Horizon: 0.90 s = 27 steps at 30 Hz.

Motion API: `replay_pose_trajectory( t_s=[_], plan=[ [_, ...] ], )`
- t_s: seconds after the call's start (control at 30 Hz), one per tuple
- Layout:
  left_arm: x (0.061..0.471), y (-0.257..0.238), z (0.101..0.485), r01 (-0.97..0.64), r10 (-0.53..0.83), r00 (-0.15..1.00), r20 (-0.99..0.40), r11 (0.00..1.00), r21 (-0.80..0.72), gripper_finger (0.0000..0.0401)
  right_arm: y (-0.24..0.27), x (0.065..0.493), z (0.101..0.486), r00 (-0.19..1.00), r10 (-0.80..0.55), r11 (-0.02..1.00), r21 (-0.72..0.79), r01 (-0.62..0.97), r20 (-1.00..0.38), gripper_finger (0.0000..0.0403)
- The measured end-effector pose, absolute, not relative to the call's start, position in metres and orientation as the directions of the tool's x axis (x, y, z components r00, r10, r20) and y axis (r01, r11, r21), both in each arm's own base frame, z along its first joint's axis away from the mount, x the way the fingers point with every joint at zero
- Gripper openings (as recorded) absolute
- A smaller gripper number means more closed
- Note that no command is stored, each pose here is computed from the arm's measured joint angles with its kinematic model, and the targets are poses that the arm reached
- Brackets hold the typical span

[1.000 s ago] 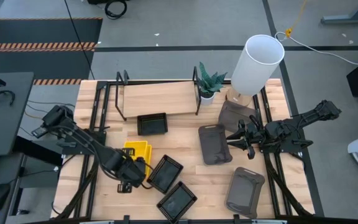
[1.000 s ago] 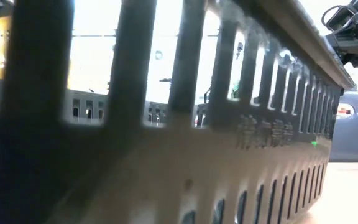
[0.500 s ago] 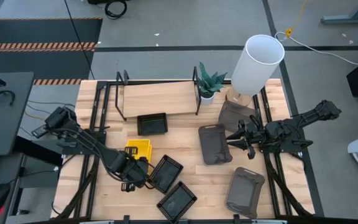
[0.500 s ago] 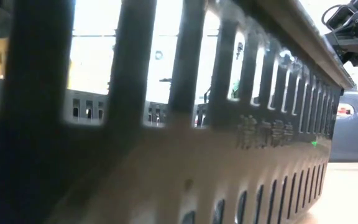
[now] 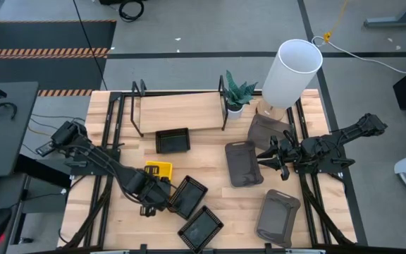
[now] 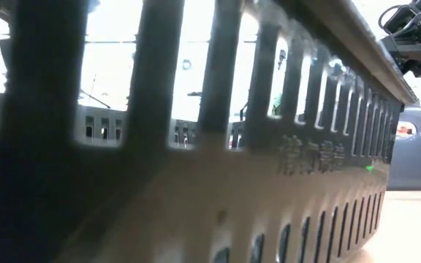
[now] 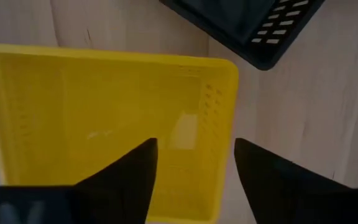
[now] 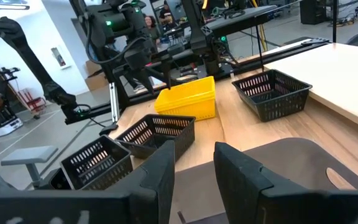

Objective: Stack baskets on shelf by color
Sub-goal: Stack the right yellow bin on the left yellow bins, then stack the middle black bin on the bottom black bin

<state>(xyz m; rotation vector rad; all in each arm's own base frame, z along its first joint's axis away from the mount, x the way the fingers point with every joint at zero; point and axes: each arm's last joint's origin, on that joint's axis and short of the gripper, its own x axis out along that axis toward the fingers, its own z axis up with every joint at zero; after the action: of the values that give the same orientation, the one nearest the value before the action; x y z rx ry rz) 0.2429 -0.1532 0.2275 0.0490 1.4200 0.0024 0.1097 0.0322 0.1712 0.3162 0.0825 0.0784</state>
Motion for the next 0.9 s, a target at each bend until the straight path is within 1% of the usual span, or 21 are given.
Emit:
replay_pose_trajectory(
  t_s=[0.17, 0.27, 0.5, 0.63, 0.83, 0.9],
  plan=[
    [0.247, -0.148, 0.228, 0.041, 0.032, 0.162, -0.986, 0.998, 0.039, 0.0211, 0.032, 0.11, 0.171, 0.994, 0.09, 0.947, 0.314, -0.064, -0.069, 0.0119],
    [0.254, -0.147, 0.229, 0.071, 0.026, 0.221, -0.975, 0.997, 0.043, 0.0198, 0.032, 0.11, 0.171, 0.994, 0.09, 0.947, 0.314, -0.064, -0.069, 0.0119],
    [0.267, -0.161, 0.234, 0.291, -0.071, 0.383, -0.921, 0.956, 0.047, 0.0177, 0.032, 0.11, 0.171, 0.994, 0.09, 0.947, 0.314, -0.064, -0.069, 0.0119],
    [0.272, -0.171, 0.238, 0.368, -0.129, 0.457, -0.88, 0.928, 0.055, 0.0174, 0.032, 0.11, 0.171, 0.994, 0.09, 0.947, 0.313, -0.064, -0.069, 0.0119],
    [0.274, -0.183, 0.238, 0.422, -0.179, 0.499, -0.848, 0.905, 0.057, 0.0174, 0.032, 0.11, 0.171, 0.994, 0.09, 0.947, 0.314, -0.064, -0.069, 0.0119],
    [0.273, -0.187, 0.235, 0.433, -0.185, 0.496, -0.849, 0.9, 0.057, 0.0173, 0.032, 0.11, 0.171, 0.994, 0.09, 0.947, 0.314, -0.064, -0.069, 0.0119]
  ],
)
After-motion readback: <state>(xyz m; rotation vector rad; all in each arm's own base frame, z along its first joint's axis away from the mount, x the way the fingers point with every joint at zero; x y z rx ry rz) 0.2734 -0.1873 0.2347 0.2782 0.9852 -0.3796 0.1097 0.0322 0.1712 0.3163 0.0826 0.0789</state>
